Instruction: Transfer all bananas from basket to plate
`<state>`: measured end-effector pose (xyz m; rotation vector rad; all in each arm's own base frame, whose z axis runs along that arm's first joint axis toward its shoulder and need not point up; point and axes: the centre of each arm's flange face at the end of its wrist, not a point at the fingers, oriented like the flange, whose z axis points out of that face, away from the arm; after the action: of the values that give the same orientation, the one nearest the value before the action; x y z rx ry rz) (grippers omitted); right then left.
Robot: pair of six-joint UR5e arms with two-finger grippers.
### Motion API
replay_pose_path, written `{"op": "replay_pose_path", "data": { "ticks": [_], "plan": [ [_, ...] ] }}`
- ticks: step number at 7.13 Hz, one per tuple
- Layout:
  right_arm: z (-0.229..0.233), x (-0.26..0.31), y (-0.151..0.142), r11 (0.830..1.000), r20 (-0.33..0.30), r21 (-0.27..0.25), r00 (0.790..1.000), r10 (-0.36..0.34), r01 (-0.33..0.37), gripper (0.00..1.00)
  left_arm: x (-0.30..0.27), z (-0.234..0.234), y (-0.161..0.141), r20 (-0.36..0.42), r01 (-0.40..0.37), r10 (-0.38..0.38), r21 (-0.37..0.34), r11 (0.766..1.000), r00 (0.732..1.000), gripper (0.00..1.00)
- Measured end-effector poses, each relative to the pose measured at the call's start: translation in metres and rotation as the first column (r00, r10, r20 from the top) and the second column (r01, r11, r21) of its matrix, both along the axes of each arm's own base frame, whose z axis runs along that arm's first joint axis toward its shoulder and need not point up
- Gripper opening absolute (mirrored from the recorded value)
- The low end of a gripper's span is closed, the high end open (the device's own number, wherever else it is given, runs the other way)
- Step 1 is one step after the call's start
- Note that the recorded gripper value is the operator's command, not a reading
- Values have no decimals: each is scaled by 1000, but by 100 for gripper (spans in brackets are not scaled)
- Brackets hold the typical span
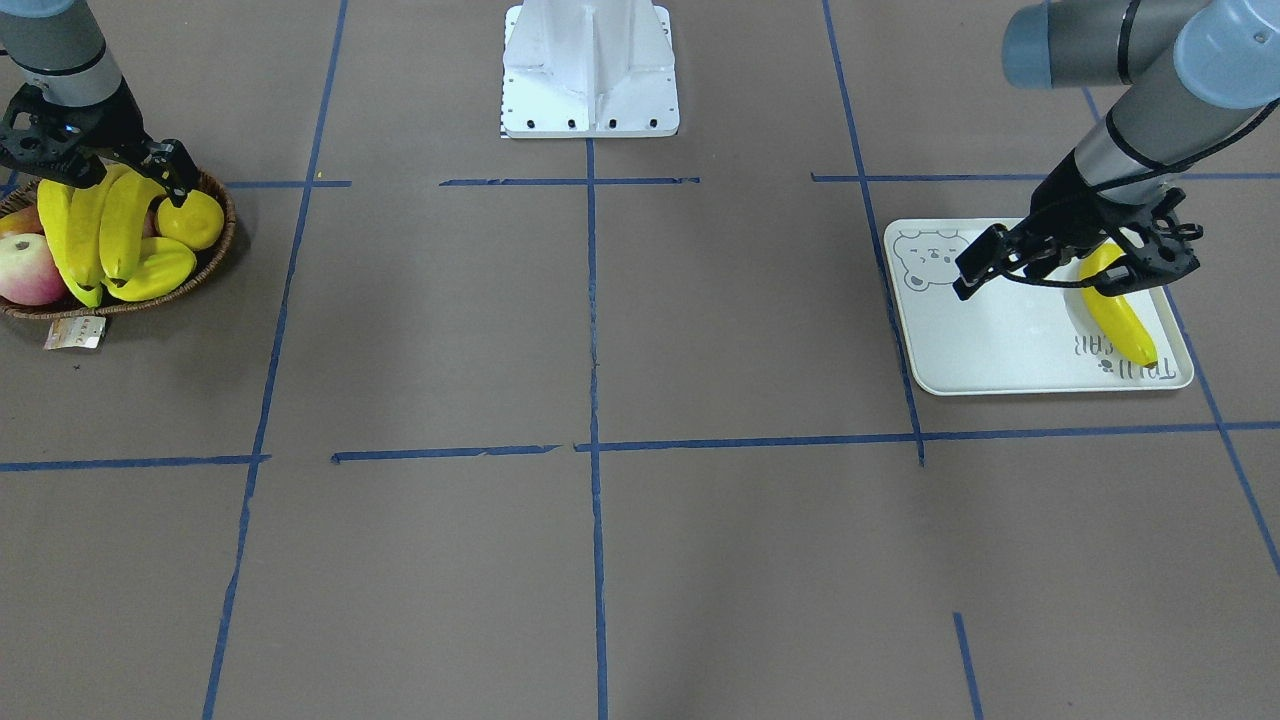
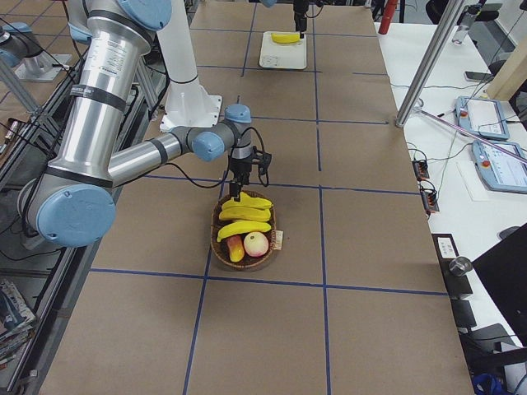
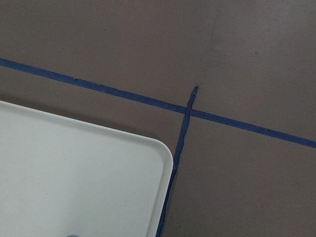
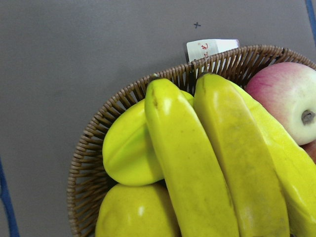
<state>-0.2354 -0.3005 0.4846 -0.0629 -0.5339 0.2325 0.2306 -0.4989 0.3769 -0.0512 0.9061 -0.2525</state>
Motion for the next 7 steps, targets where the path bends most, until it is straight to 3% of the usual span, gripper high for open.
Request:
{"op": "replay_pose_path", "data": {
  "ticks": [2, 4, 7],
  "plan": [
    [12, -4, 2, 1000, -19, -15, 1000, -11, 10, 99, 1, -4, -1, -4, 0, 0, 5, 1000, 1000, 99],
    [20, -6, 2, 1000, -32, -25, 999, -15, 14, 51, 2, -7, -2, -7, 0, 0, 9, 1000, 1000, 99],
    [19, -7, 3, 999, -23, -35, 1000, -21, 20, 46, 2, -8, -3, -9, -1, 1, 10, 1000, 1000, 99]
  ]
}}
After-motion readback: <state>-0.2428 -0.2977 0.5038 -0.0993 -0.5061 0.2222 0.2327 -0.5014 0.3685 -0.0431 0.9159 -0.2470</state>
